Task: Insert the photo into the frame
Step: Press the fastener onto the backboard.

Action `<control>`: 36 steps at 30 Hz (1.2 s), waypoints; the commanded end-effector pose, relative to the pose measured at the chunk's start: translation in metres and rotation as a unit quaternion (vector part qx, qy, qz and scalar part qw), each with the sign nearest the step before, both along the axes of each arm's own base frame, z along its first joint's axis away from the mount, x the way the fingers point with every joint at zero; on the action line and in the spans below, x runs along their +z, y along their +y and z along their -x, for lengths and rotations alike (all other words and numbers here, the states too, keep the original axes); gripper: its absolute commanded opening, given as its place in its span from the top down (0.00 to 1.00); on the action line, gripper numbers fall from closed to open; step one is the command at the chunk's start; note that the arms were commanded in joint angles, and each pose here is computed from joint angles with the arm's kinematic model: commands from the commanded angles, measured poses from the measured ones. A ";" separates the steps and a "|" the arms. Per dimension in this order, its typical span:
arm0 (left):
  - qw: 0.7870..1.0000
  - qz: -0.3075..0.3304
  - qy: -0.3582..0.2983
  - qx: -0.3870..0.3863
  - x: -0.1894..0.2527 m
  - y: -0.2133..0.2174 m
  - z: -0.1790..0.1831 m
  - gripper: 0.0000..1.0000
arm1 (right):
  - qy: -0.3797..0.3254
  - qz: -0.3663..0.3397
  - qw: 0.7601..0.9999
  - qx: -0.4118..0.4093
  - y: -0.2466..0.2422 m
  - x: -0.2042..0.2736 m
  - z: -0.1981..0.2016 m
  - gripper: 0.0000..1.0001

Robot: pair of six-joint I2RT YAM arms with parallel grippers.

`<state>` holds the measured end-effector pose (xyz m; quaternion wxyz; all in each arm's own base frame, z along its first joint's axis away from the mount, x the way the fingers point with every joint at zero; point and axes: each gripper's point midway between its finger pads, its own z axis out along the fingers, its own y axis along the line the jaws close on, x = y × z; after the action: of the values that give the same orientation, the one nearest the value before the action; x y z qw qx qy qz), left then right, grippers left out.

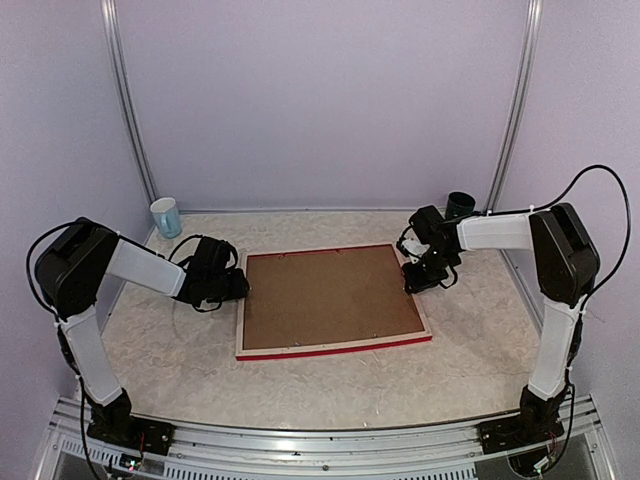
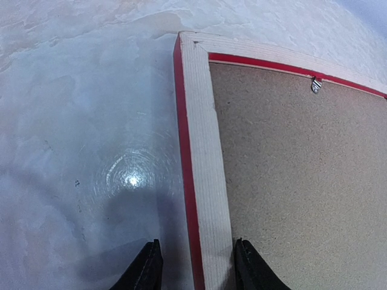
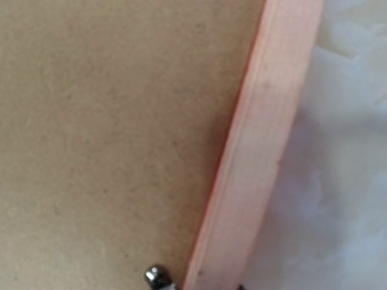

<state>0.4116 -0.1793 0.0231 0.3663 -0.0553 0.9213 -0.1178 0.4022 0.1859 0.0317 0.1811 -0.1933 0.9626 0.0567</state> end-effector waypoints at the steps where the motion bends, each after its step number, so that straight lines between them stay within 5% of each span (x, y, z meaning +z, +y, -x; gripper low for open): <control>1: 0.996 -0.057 0.068 0.025 -0.036 0.033 0.022 0.60 | 0.020 0.067 0.995 -0.065 -0.033 -0.021 0.009 0.88; 9: 0.996 -0.054 0.068 0.025 -0.036 0.032 0.022 0.60 | -0.034 0.050 0.984 -0.170 -0.048 -0.007 0.002 0.86; 18: 0.996 -0.053 0.067 0.024 -0.035 0.032 0.022 0.59 | -0.056 0.025 0.982 -0.181 -0.044 0.002 -0.002 0.84; 27: 0.996 -0.053 0.060 0.031 -0.032 0.034 0.022 0.48 | -0.102 -0.051 0.979 -0.166 -0.027 0.050 -0.005 0.39; 36: 0.998 -0.035 0.033 0.040 -0.015 0.037 0.022 0.29 | -0.117 -0.100 0.977 -0.148 -0.021 0.072 0.011 0.09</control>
<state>0.4098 -0.1691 0.0263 0.3737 -0.0663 0.9187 -0.1092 0.4033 0.1666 0.1023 0.3149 -0.0359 0.9448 0.0832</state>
